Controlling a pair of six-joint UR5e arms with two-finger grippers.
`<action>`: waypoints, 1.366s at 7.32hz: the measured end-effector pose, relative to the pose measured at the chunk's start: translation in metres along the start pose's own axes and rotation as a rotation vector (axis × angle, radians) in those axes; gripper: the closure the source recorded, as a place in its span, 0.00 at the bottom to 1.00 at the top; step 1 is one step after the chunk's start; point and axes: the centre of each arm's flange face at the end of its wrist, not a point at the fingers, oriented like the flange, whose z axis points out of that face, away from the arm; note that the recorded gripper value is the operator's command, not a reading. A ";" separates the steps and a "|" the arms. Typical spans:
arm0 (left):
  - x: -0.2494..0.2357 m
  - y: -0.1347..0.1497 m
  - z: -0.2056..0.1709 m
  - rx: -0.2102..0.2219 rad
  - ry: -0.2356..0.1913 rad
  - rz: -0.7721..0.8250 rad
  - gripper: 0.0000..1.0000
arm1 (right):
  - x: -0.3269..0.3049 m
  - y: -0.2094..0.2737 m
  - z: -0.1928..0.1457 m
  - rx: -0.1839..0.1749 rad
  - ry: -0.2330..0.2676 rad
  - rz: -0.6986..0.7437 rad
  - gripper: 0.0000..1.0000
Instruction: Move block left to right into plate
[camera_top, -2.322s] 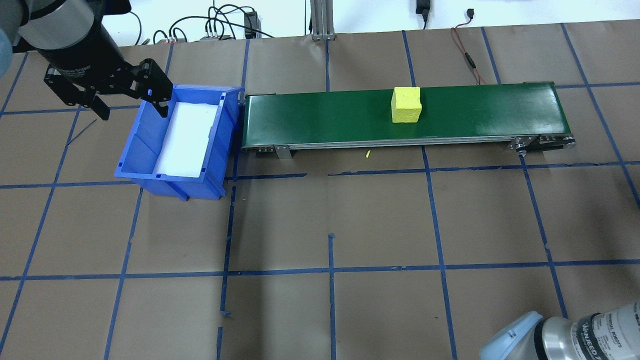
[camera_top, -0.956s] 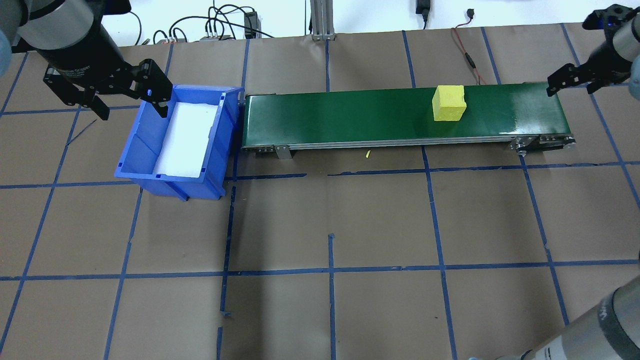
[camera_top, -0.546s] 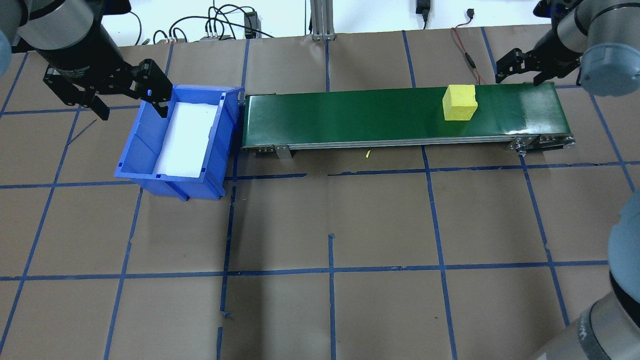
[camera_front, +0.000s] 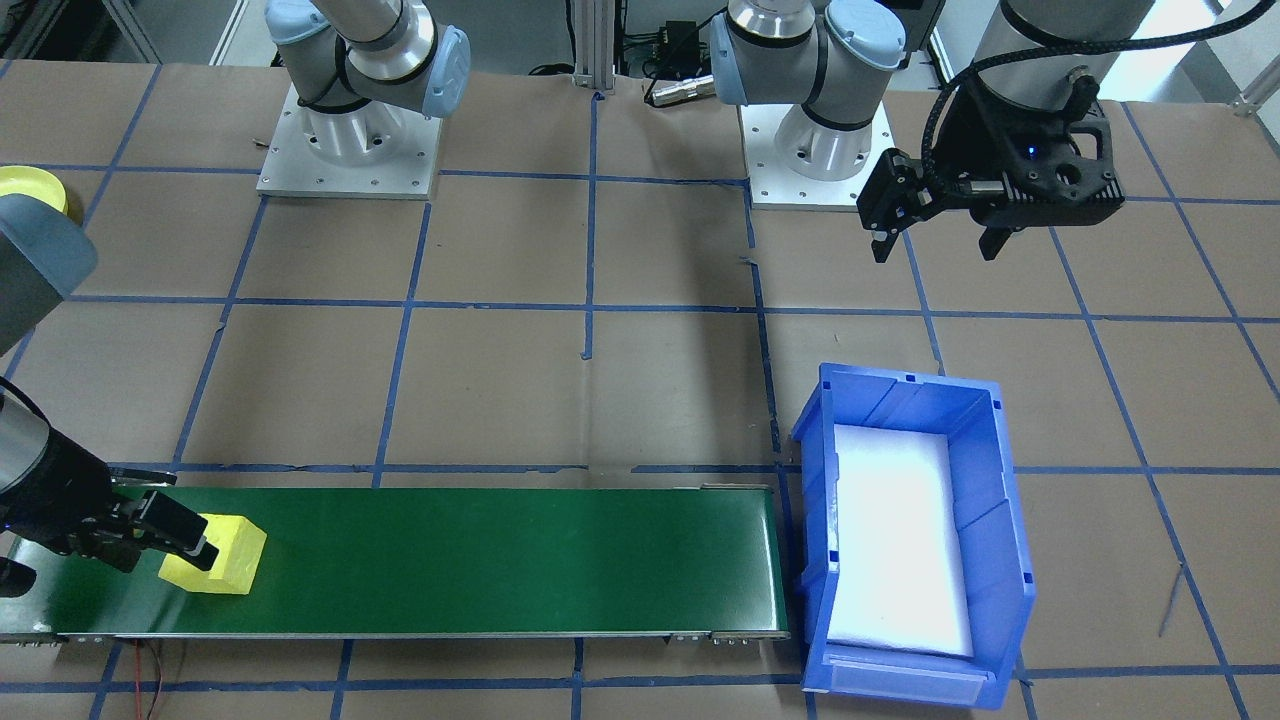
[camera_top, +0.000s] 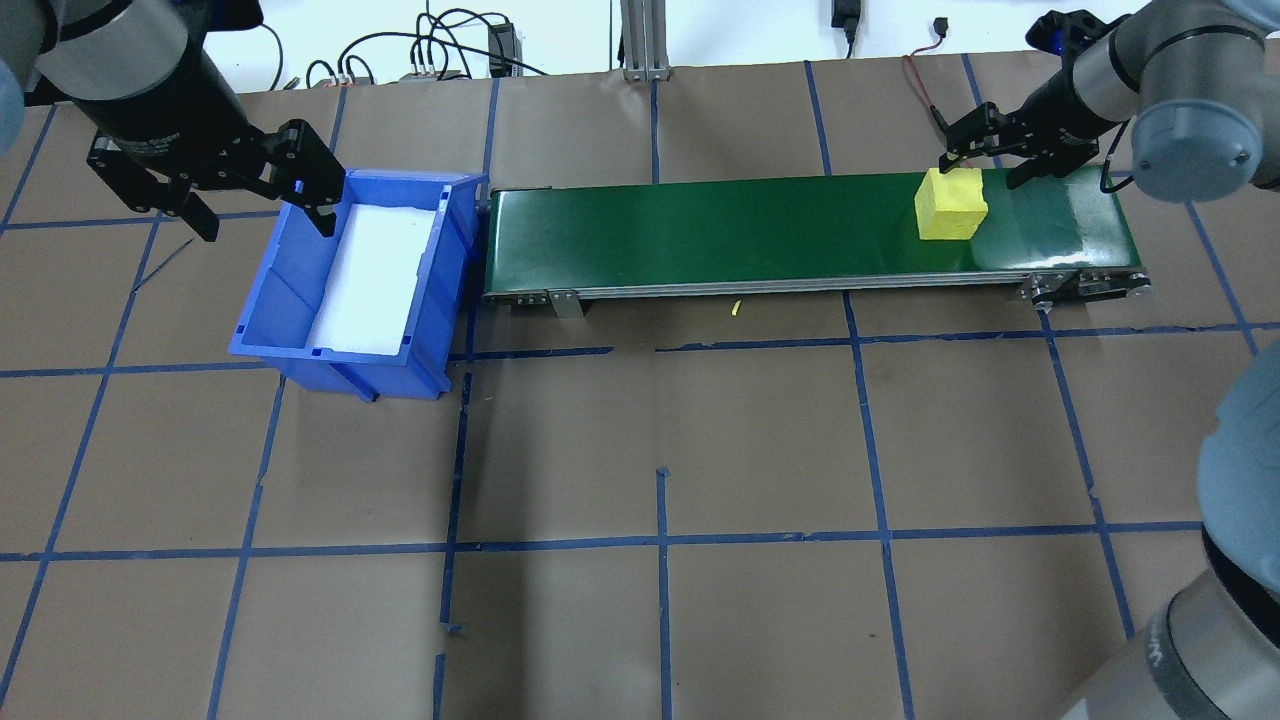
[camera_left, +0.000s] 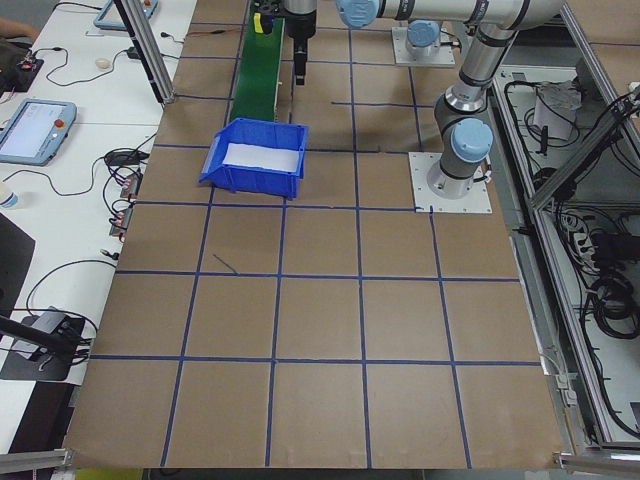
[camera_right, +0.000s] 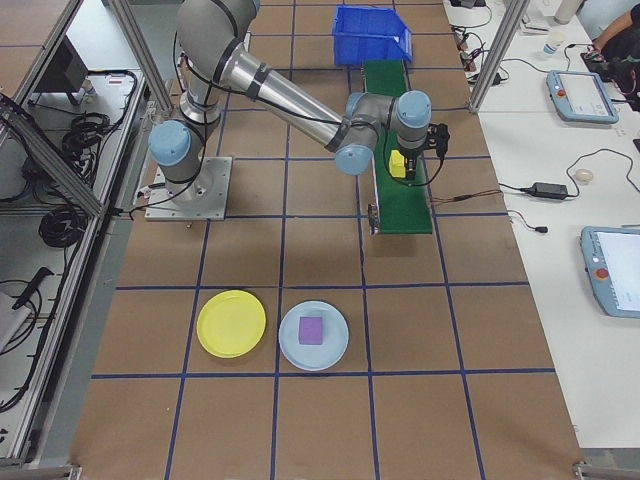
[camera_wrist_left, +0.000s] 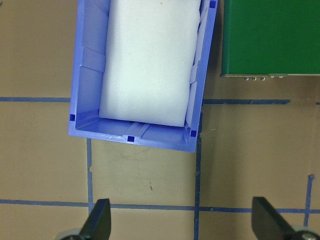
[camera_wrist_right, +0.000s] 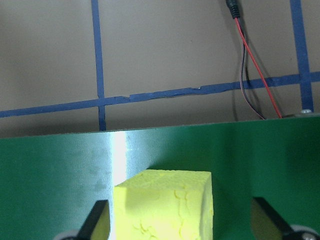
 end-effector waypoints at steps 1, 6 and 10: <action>0.000 0.000 0.000 0.000 0.000 0.000 0.00 | 0.001 0.002 0.005 -0.010 -0.003 -0.007 0.00; 0.000 0.000 0.000 0.000 0.000 0.002 0.00 | 0.012 0.013 0.032 -0.063 0.007 -0.073 0.29; 0.000 0.000 0.000 0.001 -0.001 0.002 0.00 | 0.036 0.007 0.014 -0.069 0.122 -0.149 0.61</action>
